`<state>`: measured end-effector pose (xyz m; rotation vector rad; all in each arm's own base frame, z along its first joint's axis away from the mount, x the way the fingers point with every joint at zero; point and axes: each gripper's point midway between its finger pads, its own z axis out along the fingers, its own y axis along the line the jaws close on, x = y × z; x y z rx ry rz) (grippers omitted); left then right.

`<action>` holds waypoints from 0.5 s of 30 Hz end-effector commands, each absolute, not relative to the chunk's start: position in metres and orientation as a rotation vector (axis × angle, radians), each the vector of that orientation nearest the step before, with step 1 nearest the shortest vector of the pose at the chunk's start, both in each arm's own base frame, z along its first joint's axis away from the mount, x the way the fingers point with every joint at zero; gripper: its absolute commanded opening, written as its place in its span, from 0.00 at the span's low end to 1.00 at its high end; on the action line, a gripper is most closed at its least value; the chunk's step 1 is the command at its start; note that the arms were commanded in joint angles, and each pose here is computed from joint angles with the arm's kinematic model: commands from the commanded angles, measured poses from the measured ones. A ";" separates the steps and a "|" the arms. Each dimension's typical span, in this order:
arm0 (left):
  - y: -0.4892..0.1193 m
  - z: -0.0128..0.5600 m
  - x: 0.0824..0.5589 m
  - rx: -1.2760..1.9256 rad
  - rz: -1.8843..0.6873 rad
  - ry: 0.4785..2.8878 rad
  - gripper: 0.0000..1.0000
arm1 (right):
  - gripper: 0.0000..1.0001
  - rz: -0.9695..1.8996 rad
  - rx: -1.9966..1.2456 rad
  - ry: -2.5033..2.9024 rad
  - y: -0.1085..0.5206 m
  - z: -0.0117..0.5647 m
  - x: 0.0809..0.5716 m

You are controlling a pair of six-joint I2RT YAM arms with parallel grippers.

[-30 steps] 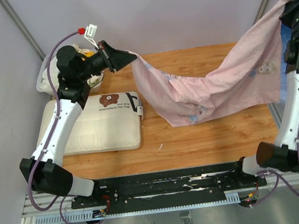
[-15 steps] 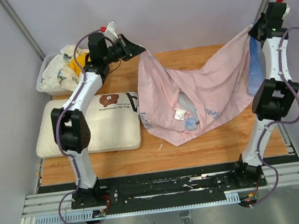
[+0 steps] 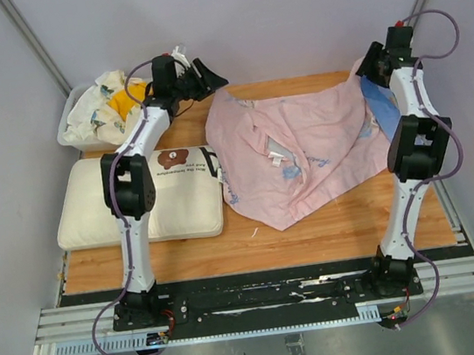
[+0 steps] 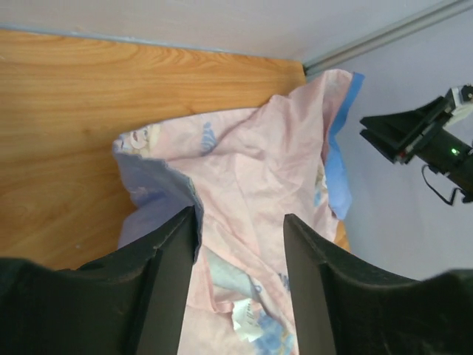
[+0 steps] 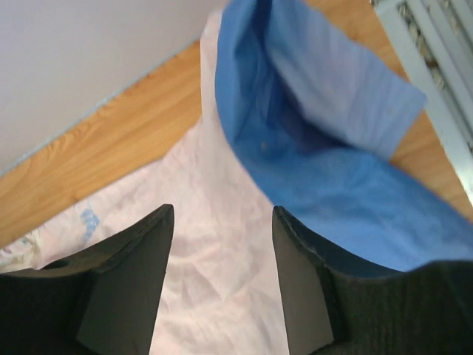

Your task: Put the pillow into the pillowcase

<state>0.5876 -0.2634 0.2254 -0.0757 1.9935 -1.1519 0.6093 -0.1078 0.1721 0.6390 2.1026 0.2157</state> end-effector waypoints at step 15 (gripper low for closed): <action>-0.209 0.302 0.519 -0.055 -0.882 1.951 0.85 | 0.66 0.267 0.392 2.153 -0.002 0.237 0.482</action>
